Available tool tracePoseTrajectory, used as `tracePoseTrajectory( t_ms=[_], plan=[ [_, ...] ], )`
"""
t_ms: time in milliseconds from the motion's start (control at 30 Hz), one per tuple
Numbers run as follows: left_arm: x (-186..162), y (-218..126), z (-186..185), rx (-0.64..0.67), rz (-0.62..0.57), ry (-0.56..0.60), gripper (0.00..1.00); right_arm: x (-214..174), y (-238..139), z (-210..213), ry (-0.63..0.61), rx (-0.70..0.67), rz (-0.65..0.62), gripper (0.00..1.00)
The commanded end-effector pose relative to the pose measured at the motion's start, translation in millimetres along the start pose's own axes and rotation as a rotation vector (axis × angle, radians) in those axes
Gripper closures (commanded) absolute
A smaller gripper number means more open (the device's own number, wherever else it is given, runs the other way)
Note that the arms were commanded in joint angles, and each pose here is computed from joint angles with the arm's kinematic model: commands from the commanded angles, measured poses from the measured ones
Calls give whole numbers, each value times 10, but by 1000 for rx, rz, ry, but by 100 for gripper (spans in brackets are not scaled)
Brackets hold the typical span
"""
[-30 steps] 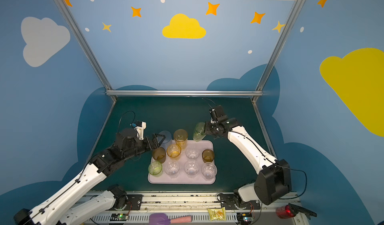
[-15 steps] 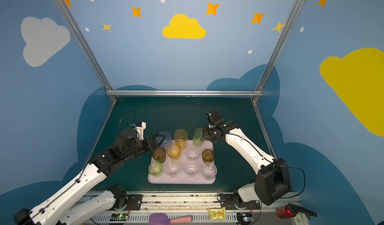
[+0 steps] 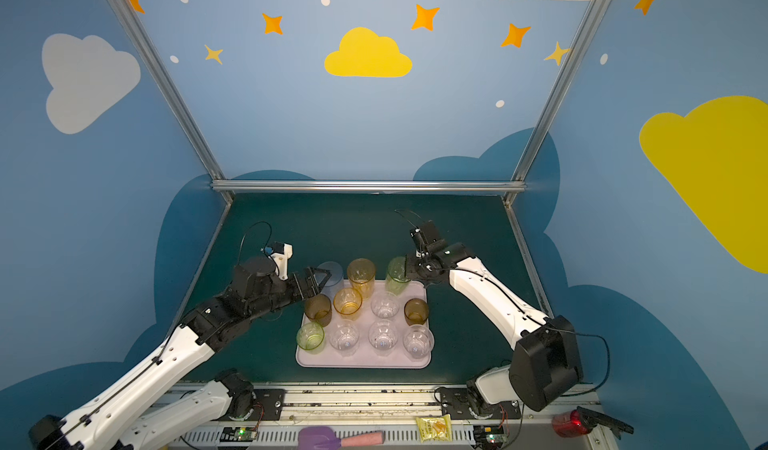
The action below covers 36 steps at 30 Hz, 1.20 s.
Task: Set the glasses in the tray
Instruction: 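Lower the pale green glass onto the tray and open the right gripper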
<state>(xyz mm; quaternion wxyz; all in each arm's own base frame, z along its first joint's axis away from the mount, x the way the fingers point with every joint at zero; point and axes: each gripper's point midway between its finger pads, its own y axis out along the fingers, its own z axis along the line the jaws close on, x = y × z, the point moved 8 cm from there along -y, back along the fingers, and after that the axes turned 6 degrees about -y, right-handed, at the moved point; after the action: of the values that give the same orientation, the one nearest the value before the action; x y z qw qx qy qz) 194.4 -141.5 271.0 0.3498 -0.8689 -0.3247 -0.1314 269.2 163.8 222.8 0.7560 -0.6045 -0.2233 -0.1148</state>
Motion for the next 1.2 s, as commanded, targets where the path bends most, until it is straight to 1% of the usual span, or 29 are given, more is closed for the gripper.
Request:
tracePoseTrajectory(
  t_ms=[0, 467, 567, 633, 767, 900, 1033, 1167],
  plan=[
    [23, -14, -37, -1, -9, 12, 0, -60, 3, -6, -12, -17, 18, 100],
    [14, -2, -17, 7, -6, 13, 0, -97, 33, 9, -19, -24, 32, 100],
    [13, 0, -8, 12, -9, 14, 0, -94, 30, 16, -17, -18, 32, 89],
    [16, 0, -8, 13, -11, 15, 0, -93, 34, 21, -17, -13, 33, 86],
    [15, 2, -1, 18, -12, 16, 0, -87, 25, 27, -13, -9, 30, 77],
    [14, -6, 5, 22, -13, 16, 0, -63, -10, 40, -11, -2, 24, 75],
    [16, -10, 13, 28, -18, 23, 0, -22, -78, 54, -9, 9, 1, 67],
    [24, -11, 11, 31, -22, 27, 0, 27, -160, 79, -6, 30, -15, 55]
  ],
)
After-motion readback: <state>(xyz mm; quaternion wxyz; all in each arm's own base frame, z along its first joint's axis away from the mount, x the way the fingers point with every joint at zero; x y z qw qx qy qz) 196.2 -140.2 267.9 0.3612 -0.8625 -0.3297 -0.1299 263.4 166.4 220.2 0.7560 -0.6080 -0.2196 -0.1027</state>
